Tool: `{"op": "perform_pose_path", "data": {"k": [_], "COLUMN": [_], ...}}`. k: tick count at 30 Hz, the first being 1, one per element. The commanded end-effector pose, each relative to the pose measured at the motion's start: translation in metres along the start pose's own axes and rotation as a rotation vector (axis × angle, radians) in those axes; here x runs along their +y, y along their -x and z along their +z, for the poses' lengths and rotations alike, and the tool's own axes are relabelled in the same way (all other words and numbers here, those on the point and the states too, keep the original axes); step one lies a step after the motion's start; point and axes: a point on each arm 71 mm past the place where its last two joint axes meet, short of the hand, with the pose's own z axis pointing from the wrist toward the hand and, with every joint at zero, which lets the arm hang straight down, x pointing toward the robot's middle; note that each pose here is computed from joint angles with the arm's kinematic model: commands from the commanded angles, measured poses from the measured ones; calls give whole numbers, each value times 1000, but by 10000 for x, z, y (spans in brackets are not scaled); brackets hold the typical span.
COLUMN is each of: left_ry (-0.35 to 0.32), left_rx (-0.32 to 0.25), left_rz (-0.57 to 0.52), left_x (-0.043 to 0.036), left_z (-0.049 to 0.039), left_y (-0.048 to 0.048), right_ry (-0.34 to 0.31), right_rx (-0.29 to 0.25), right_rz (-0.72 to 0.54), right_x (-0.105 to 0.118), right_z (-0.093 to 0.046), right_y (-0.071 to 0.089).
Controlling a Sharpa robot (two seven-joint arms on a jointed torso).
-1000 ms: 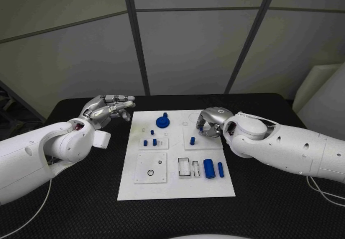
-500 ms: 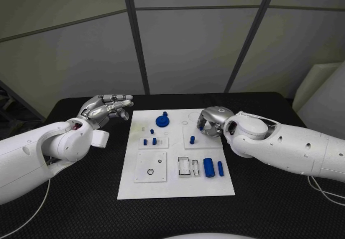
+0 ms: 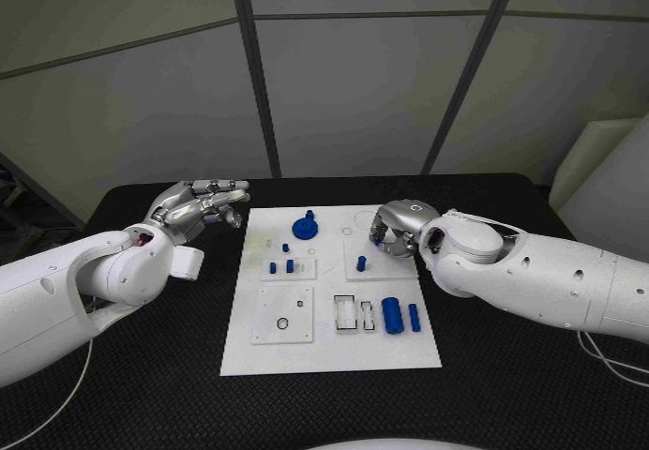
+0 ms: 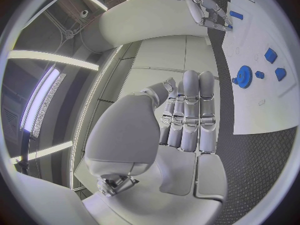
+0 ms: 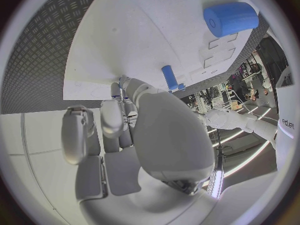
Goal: Assemble the parts on the task board
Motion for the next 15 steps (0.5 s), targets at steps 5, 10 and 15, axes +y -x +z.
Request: {"op": "perform_pose_path", "data": {"k": [5,10,15], "left_ry": [0,-3,-9], "left_rx": [13,-2,-14], "left_rz": [-11,-7,-3], "left_x": [-4,-3,-4], "left_z": [8,14,21], "left_y": [-15,-4,0], "right_ry": [0,-14,-14], "right_rx": [-61,-74,-94], "right_rz": [11,17,27], "right_x": [43,32,48], "right_z": [15,15,3], "right_y": [49,58,78]}}
